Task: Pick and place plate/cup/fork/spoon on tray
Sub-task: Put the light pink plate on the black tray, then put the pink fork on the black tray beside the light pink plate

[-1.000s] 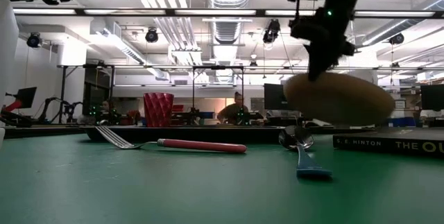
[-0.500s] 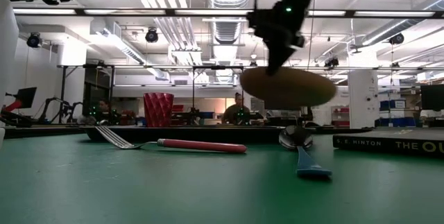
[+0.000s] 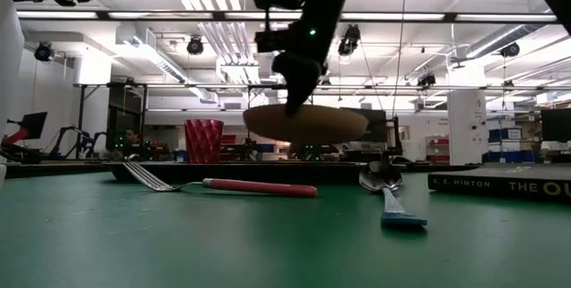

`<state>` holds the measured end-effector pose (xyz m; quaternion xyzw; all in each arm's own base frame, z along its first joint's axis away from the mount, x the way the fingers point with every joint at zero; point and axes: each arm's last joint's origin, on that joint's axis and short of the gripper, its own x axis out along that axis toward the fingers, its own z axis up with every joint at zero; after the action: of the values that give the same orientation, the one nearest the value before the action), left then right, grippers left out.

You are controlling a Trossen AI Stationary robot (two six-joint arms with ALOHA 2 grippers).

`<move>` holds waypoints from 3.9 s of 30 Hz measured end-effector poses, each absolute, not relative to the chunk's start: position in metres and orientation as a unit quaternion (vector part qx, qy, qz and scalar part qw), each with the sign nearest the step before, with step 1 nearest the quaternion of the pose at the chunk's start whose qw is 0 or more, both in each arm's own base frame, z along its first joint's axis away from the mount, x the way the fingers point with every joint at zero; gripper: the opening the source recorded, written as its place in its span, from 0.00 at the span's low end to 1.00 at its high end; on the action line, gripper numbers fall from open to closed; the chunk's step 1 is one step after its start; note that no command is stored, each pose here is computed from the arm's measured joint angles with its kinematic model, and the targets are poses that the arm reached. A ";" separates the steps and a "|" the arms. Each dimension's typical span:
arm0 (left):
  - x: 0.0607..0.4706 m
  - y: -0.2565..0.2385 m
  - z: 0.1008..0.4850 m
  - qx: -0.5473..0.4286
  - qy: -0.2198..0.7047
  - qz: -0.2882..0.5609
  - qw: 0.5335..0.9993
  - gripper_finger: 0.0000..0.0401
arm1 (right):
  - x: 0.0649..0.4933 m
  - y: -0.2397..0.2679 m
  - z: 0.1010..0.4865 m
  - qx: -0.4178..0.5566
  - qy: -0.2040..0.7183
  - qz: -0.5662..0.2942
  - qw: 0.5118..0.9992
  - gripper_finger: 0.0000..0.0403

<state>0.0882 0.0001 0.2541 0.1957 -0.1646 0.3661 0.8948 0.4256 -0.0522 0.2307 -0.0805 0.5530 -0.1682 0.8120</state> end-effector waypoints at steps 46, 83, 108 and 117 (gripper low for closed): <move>0.088 0.000 0.254 0.195 -0.163 0.367 0.895 0.04 | 0.465 -0.058 0.174 -0.034 0.602 -0.103 0.791 0.22; 0.089 0.000 0.254 0.195 -0.163 0.367 0.895 0.04 | 0.355 0.043 0.237 0.023 0.063 0.140 0.988 0.31; 0.100 -0.020 0.261 0.071 -0.314 0.013 0.947 0.04 | 0.236 0.013 0.262 0.013 0.147 -0.140 0.979 0.31; 0.119 -0.026 0.282 0.047 -0.270 -0.042 0.961 0.04 | 0.224 0.012 0.273 -0.039 0.135 -0.132 0.981 0.31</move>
<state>0.1189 -0.0263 0.2820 0.0471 -0.2699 -0.0416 0.9608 0.2243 0.0116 0.2728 -0.0395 0.1345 -0.1319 0.9813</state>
